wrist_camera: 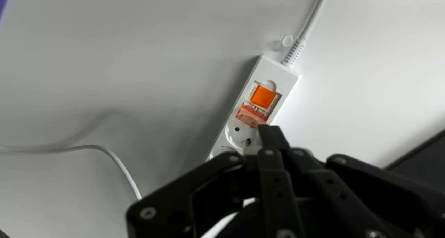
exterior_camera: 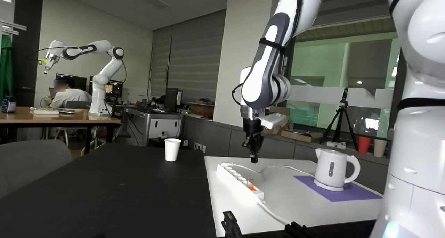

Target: Flick the first switch on the extension cord

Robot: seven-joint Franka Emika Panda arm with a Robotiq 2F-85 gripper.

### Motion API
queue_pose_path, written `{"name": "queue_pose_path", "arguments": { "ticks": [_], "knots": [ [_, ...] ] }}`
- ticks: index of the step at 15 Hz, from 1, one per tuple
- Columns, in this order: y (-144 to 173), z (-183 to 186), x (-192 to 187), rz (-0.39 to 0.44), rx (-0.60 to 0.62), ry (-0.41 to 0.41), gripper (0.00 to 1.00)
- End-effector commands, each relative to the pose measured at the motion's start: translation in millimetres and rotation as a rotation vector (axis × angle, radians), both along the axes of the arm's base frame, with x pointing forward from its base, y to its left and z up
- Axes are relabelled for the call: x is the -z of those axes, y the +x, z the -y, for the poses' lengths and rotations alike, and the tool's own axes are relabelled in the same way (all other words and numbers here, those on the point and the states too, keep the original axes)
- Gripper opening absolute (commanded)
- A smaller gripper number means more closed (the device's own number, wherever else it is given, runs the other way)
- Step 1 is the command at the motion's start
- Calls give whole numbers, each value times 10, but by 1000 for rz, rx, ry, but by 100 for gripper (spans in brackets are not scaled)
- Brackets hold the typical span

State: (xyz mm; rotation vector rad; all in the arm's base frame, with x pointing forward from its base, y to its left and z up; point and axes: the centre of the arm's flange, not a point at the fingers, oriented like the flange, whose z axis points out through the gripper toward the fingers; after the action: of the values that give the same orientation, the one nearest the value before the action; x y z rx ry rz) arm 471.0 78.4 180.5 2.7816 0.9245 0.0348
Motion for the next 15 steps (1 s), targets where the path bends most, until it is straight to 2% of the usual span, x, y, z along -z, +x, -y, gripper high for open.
{"name": "queue_pose_path", "arguments": {
  "ticks": [1,2,3,4,12,15],
  "knots": [
    [-85,60,-326,-36,62,0,0],
    [-85,81,-369,-54,73,-8,0],
    [-87,102,-406,-75,86,-14,26],
    [-89,132,-437,-100,93,-15,26],
    [-164,309,-612,-216,153,19,81],
    [-182,380,-655,-248,170,33,99]
  ]
}}
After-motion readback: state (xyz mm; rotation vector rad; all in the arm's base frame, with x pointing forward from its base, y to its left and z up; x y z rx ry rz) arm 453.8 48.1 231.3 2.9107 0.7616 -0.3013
